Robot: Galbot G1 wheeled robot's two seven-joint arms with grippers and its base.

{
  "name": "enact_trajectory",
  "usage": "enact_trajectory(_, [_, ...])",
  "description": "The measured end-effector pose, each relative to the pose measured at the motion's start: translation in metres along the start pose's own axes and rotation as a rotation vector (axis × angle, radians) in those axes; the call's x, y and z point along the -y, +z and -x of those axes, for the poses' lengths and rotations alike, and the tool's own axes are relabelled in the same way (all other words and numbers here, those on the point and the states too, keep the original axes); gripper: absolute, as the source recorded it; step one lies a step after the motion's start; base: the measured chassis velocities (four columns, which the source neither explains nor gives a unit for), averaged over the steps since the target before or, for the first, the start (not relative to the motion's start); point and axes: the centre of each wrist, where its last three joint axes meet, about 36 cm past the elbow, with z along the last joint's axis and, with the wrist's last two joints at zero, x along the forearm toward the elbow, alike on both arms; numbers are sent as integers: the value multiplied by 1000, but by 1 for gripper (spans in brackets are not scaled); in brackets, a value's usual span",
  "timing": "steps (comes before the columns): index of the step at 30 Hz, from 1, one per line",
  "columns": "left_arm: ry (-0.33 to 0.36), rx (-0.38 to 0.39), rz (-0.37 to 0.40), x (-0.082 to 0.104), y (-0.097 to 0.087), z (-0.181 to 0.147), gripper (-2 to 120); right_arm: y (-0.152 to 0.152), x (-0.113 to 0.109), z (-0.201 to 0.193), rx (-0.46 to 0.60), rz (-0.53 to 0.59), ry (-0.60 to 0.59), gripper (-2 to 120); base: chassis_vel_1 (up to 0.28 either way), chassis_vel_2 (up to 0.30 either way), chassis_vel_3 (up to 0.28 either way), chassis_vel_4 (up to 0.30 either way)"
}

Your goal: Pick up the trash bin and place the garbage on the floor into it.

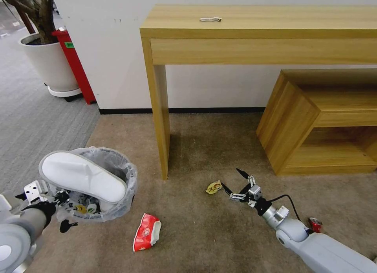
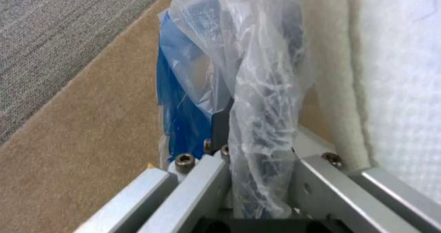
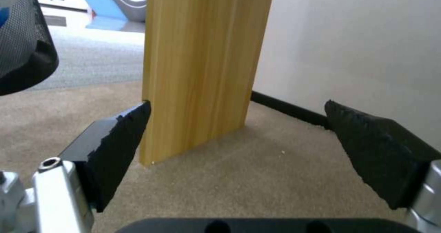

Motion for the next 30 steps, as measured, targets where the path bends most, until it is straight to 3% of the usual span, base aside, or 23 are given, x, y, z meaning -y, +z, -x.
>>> enact_trajectory(7, [1,-1,3,0,-1,0,0,4,-5,5,-5,8,-16,97,0,0,0,0])
enact_trajectory(17, [-5,7,5,0,-3,-5,0,34,-50,18,-83,123,-174,99,0,0,0,0])
enact_trajectory(30, [-21,4,0,-1,0,-7,0,51,-85,11,-156,273,-330,100,0,0,0,0])
